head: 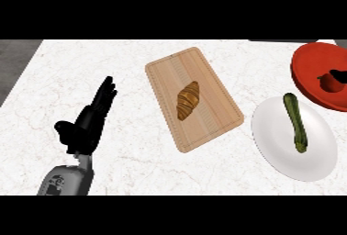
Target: Pick the bell pepper from the plate and place it in the bowl
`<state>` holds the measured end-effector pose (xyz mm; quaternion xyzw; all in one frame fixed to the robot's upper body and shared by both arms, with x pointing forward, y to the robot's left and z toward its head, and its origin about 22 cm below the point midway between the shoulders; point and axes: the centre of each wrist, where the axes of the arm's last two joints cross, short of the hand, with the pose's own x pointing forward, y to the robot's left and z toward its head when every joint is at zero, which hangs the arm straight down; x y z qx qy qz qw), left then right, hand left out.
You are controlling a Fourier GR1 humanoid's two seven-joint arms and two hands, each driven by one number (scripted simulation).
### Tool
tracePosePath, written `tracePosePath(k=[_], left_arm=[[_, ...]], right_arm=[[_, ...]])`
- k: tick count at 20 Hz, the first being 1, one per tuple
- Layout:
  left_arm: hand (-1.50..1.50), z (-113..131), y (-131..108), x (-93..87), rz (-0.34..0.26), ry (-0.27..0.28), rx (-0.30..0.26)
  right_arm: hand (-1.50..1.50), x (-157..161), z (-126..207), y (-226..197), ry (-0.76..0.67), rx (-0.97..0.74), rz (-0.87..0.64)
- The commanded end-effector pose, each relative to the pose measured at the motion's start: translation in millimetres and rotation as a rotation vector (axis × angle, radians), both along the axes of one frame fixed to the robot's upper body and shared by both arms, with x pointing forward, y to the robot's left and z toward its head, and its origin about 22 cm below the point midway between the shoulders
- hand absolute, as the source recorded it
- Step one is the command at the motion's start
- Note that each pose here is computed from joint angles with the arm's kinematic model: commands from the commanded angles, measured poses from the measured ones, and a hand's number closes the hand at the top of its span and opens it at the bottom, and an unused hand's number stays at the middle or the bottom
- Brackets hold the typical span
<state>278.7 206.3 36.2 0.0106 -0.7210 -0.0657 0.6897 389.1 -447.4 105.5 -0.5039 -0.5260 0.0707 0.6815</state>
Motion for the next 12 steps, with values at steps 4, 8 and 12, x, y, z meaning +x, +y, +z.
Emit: tracePosePath(k=[4,8,12], left_arm=[[0.0,10,13,-1.7,0.011,-0.004,0.007],[0.0,-3,-5,4.0,0.025,0.001,0.005],[0.0,1,-12,-1.5,0.033,0.006,-0.002]], right_arm=[[-1.5,-3,4,-6,-0.266,0.046,0.035],[-1.5,-3,14,-10,-0.383,0.071,-0.008],[-1.5,-13,15,-26,-0.41,0.176,-0.034]])
